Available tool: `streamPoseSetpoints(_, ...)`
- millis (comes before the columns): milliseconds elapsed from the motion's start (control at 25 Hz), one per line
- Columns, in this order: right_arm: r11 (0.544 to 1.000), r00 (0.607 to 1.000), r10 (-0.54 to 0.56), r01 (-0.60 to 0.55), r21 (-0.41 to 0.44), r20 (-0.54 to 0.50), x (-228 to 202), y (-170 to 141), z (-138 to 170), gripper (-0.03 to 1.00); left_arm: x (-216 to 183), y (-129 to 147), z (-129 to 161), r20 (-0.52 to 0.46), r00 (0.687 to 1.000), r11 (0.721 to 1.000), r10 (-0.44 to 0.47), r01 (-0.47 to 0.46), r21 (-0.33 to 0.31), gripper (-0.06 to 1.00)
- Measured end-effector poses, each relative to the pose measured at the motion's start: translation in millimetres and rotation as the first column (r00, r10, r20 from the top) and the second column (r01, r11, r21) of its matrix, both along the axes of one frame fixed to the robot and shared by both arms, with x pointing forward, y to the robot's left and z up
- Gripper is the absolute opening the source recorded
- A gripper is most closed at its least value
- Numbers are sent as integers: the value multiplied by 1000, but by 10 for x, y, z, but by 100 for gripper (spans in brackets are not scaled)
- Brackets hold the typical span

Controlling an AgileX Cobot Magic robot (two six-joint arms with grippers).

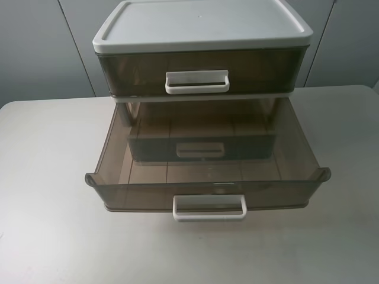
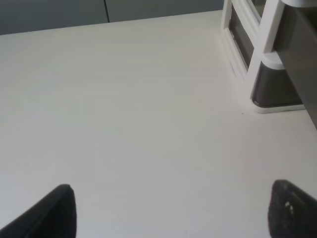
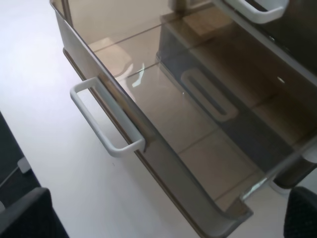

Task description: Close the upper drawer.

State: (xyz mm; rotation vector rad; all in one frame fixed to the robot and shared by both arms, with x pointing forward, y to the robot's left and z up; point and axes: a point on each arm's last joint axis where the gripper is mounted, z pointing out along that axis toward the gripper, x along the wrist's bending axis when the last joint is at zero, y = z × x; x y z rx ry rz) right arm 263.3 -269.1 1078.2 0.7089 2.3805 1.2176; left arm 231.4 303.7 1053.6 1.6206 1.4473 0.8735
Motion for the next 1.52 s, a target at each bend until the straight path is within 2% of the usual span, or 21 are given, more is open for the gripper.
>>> streamPoseSetpoints(160, 998, 999, -6, 4, 57, 35, -123, -150, -116, 70, 0, 0, 0, 0, 1000, 1000, 0, 0, 0, 74)
streamPoseSetpoints(320, 994, 997, -11, 2, 110, 75, -195, -238, -107, 70, 0, 0, 0, 0, 1000, 1000, 0, 0, 0, 74)
streamPoseSetpoints(400, 994, 998, -15, 8, 108, 62, -222, -272, -129, 70, 0, 0, 0, 0, 1000, 1000, 0, 0, 0, 74)
streamPoseSetpoints(520, 998, 1000, -22, 22, 51, 8, -260, -324, -202, 70, 0, 0, 0, 0, 1000, 1000, 0, 0, 0, 74)
streamPoseSetpoints(1000, 993, 998, -61, 59, 101, 20, -282, -378, -256, 70, 0, 0, 0, 0, 1000, 1000, 0, 0, 0, 74)
streamPoseSetpoints(1160, 985, 990, -139, 137, 102, 20, -287, -377, -256, 70, 0, 0, 0, 0, 1000, 1000, 0, 0, 0, 74)
streamPoseSetpoints(1320, 942, 946, -324, 320, 103, 22, -300, -370, -256, 70, 0, 0, 0, 0, 1000, 1000, 0, 0, 0, 74)
streamPoseSetpoints(1440, 875, 878, -478, 473, 103, 22, -310, -360, -256, 70, 0, 0, 0, 0, 1000, 1000, 0, 0, 0, 74)
streamPoseSetpoints(1520, 814, 817, -577, 572, 103, 22, -315, -352, -256, 70, 0, 0, 0, 0, 1000, 1000, 0, 0, 0, 74)
